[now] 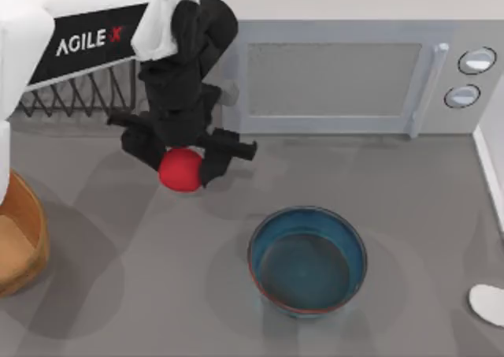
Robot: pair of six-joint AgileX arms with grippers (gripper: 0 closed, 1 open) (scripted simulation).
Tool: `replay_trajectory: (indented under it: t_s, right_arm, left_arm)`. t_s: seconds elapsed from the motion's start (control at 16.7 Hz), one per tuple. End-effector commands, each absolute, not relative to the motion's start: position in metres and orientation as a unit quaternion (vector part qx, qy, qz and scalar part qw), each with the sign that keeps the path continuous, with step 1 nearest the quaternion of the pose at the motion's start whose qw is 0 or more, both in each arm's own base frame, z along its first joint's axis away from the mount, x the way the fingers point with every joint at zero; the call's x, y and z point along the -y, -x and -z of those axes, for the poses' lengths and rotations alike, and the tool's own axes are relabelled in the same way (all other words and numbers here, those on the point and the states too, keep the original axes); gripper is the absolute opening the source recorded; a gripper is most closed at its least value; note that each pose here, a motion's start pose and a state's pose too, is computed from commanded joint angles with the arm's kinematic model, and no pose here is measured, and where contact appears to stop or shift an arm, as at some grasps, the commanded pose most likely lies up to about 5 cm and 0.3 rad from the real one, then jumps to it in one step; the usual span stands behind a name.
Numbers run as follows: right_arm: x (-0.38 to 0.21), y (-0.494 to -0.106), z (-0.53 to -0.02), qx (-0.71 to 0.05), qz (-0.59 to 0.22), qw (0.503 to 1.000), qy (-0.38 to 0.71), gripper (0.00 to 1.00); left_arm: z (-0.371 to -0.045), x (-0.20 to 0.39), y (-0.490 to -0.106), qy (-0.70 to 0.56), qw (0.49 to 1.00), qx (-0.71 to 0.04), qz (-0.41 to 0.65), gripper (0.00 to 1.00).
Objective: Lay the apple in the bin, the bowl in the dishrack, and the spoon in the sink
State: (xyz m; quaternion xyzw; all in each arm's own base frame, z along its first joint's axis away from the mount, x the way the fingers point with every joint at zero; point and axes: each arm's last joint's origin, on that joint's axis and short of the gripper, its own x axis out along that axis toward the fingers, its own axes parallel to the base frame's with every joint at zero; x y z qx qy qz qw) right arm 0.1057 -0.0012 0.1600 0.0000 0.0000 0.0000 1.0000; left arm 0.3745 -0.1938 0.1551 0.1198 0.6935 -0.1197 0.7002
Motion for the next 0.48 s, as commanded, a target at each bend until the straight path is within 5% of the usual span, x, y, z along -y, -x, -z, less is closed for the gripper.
replay_trajectory:
  t_s: [0.24, 0.48]
  right_arm:
    - [0.001, -0.106, -0.160, 0.000, 0.000, 1.000, 0.000, 1.00]
    - [0.001, -0.106, -0.160, 0.000, 0.000, 1.000, 0.000, 1.00]
  left_arm:
    - [-0.207, 0.192, -0.372, -0.117, 0.706, -0.688, 0.121, 0.00]
    - [-0.214, 0.191, -0.371, -0.119, 0.706, -0.688, 0.122, 0.00]
